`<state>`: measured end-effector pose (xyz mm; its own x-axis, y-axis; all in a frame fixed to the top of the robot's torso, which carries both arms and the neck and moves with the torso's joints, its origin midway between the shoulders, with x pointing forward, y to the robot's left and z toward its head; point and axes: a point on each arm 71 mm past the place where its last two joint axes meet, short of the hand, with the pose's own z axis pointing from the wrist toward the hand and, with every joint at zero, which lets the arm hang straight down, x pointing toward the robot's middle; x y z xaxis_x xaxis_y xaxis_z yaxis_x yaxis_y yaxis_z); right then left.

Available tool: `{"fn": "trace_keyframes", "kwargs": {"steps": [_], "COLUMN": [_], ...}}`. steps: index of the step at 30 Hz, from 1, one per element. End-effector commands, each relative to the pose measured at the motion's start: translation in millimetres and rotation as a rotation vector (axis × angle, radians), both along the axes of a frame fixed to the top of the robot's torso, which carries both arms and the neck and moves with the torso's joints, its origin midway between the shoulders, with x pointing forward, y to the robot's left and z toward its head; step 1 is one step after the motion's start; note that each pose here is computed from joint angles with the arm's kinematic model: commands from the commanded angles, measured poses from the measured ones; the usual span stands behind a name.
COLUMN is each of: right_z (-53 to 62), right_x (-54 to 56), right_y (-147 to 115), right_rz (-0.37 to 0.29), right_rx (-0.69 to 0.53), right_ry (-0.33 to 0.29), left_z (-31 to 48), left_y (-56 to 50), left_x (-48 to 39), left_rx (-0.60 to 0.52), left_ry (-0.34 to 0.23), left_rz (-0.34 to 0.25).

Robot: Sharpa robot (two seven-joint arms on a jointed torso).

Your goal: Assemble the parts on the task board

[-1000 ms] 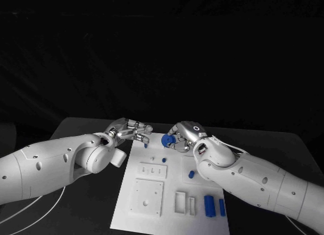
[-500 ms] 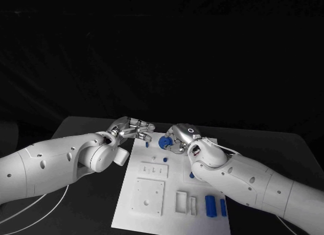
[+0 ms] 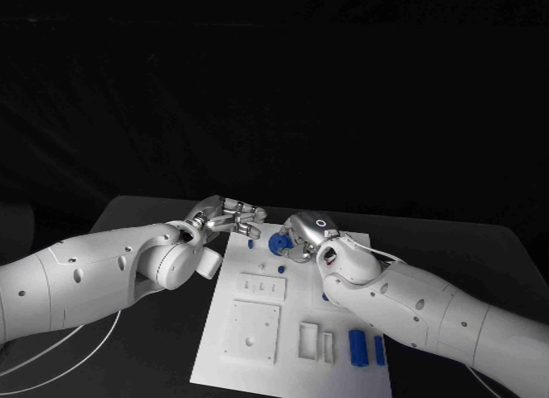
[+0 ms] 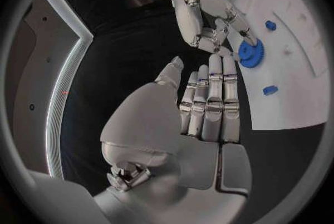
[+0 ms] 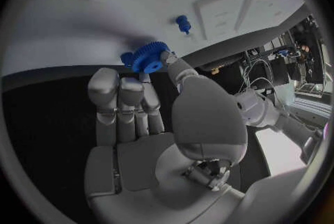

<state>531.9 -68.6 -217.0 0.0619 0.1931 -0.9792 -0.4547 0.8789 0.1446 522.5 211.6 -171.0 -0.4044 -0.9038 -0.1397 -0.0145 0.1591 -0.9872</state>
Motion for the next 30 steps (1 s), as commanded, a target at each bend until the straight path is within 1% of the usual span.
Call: {"fn": "trace_keyframes", "kwargs": {"steps": [1,9,18,26,30], "right_z": [-9.5,-14.2,-19.0,-22.6,-23.1], "right_x": [-0.6,-0.1,2.8,4.1,4.2], "right_y": [0.8,3.4,-0.4,-3.3,-6.1], "right_rz": [0.011,0.011,-0.011,-0.027,-0.034], "right_rx": [-0.036,-0.044,-0.047,-0.049,-0.049], "right_ry": [0.029,0.039,0.076,0.121,0.130], "left_z": [1.9,1.7,1.6,1.4,1.3], "left_y": [-2.9,-4.5,-5.1,-5.3,-4.6], "left_x": [-0.2,-0.5,-0.6,-0.3,-0.2], "left_rx": [-0.011,-0.012,-0.012,-0.011,-0.011], "left_ry": [-0.010,-0.004,0.002,0.005,0.006], "left_rz": [-0.008,-0.016,-0.023,-0.026,-0.025]}}
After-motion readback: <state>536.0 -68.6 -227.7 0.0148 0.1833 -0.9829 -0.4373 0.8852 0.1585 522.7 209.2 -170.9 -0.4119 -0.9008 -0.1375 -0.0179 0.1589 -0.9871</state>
